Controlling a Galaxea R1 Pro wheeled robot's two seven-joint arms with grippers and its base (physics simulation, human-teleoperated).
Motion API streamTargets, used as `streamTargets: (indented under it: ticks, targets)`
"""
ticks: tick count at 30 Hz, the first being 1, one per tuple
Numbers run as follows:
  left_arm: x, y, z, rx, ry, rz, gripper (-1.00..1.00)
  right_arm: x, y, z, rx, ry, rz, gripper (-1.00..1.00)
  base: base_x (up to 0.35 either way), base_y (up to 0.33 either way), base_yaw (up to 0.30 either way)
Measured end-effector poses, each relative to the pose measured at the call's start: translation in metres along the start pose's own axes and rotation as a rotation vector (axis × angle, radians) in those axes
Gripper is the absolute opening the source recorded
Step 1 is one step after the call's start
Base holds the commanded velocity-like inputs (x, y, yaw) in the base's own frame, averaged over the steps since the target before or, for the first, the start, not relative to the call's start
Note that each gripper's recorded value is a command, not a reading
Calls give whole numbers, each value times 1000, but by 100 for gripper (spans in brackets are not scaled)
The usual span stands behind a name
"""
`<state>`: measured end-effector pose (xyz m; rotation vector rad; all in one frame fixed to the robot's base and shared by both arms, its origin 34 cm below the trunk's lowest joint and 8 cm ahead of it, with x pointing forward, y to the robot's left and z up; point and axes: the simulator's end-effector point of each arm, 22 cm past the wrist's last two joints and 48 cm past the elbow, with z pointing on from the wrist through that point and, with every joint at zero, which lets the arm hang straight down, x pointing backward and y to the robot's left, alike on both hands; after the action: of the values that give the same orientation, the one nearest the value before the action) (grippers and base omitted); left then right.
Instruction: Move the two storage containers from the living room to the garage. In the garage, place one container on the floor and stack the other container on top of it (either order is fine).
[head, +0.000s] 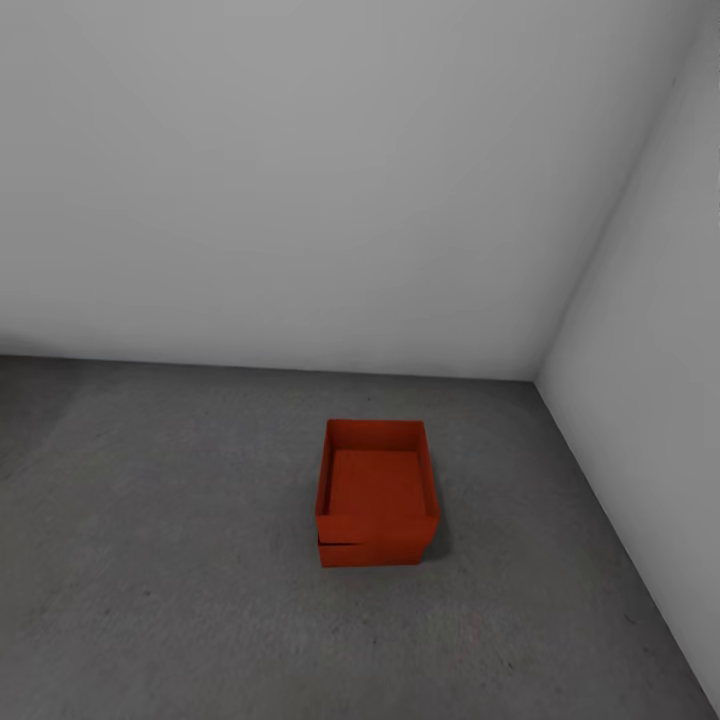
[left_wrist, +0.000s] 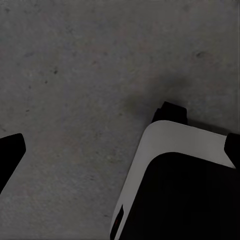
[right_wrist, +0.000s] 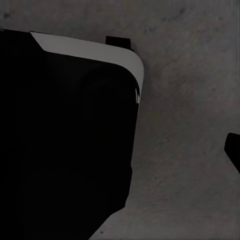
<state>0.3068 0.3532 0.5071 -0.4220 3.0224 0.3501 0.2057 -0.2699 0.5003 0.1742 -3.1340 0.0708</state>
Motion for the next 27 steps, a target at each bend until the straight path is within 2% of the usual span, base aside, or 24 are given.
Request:
streamTargets:
  ticks: [23,27]
  targets:
    - [-13,-4,-6,12,-32,-12,100,-17,3,-3,-2,-45,4,100,0,0,0]
    - [9,-9,-7,23,1,-10,100,-20,4,-4,-3,-51,3,100,0,0,0]
